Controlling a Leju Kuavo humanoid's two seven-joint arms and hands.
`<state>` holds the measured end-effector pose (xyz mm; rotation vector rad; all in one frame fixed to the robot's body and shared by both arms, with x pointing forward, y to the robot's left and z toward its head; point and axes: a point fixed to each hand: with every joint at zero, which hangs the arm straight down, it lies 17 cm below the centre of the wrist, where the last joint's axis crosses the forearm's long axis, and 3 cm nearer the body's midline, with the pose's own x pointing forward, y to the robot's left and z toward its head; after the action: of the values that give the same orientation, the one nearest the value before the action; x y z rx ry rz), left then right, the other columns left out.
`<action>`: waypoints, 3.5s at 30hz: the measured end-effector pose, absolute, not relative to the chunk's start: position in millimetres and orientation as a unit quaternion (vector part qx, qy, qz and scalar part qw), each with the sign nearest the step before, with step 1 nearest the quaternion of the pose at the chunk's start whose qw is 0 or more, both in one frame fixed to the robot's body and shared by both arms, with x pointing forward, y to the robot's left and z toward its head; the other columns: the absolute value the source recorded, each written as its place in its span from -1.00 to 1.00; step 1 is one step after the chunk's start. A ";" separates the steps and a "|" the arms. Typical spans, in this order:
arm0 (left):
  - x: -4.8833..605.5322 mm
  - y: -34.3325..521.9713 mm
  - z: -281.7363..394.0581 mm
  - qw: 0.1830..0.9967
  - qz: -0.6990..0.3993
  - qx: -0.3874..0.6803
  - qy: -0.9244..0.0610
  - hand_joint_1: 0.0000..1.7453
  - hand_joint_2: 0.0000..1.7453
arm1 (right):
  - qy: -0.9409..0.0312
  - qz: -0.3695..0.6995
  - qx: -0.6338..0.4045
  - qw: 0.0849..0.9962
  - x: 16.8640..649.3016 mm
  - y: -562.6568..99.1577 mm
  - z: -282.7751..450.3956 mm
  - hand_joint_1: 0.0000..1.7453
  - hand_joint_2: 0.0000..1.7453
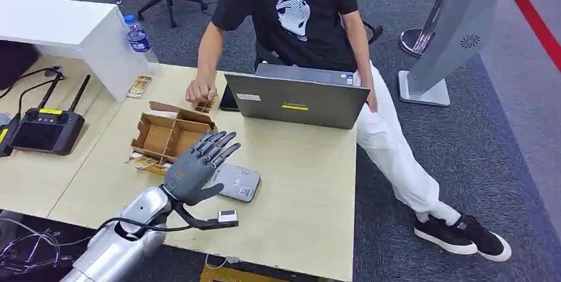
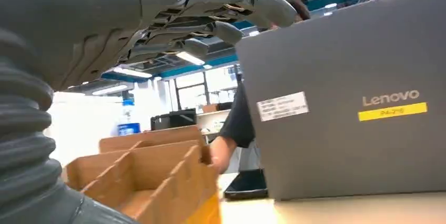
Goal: Pass the card to the sensor for recognition and then transmit it.
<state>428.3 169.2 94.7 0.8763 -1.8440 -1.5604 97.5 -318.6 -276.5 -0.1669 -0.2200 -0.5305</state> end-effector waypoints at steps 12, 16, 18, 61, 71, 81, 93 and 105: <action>404.9 234.2 98.1 0.309 -0.550 0.356 -0.690 -1.00 1.00 | -0.107 -0.270 -0.087 0.953 94.9 -321.1 -276.8 -1.00 1.00; 405.7 239.8 97.8 0.312 -0.550 0.361 -0.686 -1.00 1.00 | -0.105 -0.268 -0.087 0.954 94.5 -320.7 -276.9 -1.00 1.00; 408.2 244.4 99.3 0.313 -0.549 0.367 -0.683 -1.00 1.00 | -0.104 -0.263 -0.087 0.955 94.2 -320.4 -277.0 -1.00 1.00; 447.6 293.9 77.9 0.353 -0.556 0.423 -0.622 -1.00 1.00 | -0.098 -0.248 -0.083 0.960 93.6 -316.8 -277.5 -1.00 1.00; 444.9 307.3 73.3 0.360 -0.565 0.424 -0.609 -1.00 1.00 | -0.097 -0.248 -0.084 0.960 92.6 -317.6 -277.7 -1.00 1.00; 444.7 305.7 70.6 0.360 -0.571 0.422 -0.606 -1.00 1.00 | -0.096 -0.247 -0.082 0.961 92.4 -316.3 -277.8 -1.00 1.00; 450.8 302.1 67.0 0.360 -0.575 0.423 -0.601 -1.00 1.00 | -0.096 -0.239 -0.083 0.963 92.8 -316.0 -277.8 -1.00 1.00; 452.8 301.9 65.3 0.363 -0.575 0.423 -0.600 0.88 1.00 | -0.096 -0.239 -0.083 0.963 92.6 -315.6 -277.8 -1.00 1.00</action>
<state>452.8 301.9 65.3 1.0877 -1.5434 -1.4790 92.6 -315.6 -277.8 -0.1672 -0.1939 -0.4847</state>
